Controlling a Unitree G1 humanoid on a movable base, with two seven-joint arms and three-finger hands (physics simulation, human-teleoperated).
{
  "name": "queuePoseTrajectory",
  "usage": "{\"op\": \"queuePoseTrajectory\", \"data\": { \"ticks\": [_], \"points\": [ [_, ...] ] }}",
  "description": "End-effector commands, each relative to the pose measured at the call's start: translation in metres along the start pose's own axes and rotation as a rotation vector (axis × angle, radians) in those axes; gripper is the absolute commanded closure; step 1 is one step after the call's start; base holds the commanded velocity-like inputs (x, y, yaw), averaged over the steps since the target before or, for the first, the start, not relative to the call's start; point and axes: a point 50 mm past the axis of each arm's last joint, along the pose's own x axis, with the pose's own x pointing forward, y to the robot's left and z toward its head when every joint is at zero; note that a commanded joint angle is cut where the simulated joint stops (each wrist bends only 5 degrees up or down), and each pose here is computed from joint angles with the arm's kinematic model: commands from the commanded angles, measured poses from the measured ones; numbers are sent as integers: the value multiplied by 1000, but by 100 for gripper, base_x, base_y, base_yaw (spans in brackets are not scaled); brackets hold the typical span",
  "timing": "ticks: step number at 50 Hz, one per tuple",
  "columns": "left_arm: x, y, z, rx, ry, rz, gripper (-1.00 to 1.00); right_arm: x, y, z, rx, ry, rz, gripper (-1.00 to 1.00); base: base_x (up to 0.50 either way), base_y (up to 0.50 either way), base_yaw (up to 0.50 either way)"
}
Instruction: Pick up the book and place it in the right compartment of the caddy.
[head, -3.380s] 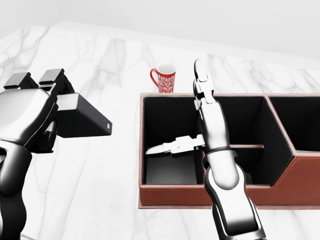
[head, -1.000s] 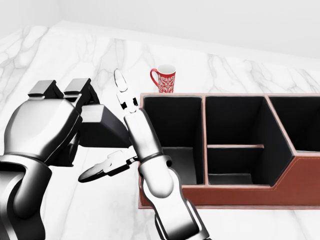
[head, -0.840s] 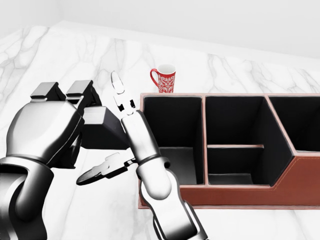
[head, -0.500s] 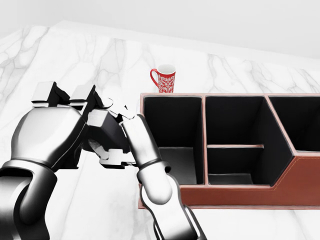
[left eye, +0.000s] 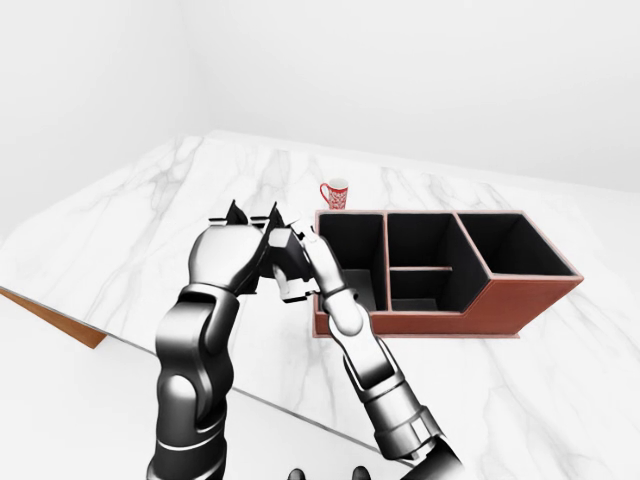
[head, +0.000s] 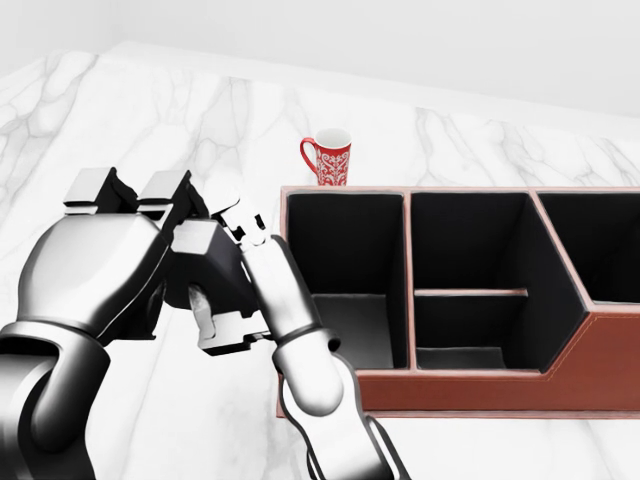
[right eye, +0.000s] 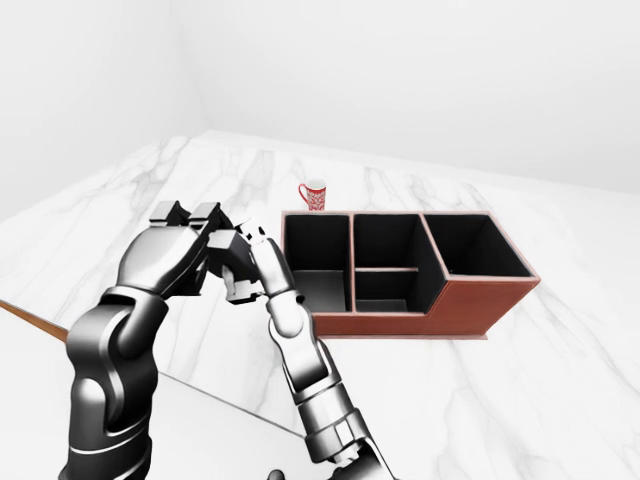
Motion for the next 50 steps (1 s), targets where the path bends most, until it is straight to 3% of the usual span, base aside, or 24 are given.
{"op": "queuePoseTrajectory", "data": {
  "ticks": [1, 3, 4, 5, 24, 44, 50],
  "points": [
    [-1, 15, -1, 25, 18, 102, 31, -3, 9, -5, 21, -3, 39, 100, 0, 0, 0],
    [-1, 14, -2, 26, 21, 102, 19, -1, 7, 3, 20, -21, 39, 100, 0, 0, 0],
    [-1, 14, -2, 28, 23, 101, -63, -1, 6, 6, 21, -22, 39, 100, 0, 0, 0],
    [0, 15, -2, 30, 23, 103, -100, -1, 5, 7, 22, -22, 39, 100, 0, 0, 0],
    [-18, 50, 9, 49, -7, 236, -100, 0, 4, 5, 22, -25, 38, 100, 0, 0, 0],
    [-29, 51, 6, 23, -13, 271, -100, 7, -16, 14, 26, -36, -10, 100, 0, 0, 0],
    [-32, 56, 5, -19, -44, 333, -100, 9, -25, 16, 24, -38, -28, 100, 0, 0, 0]
  ]
}}
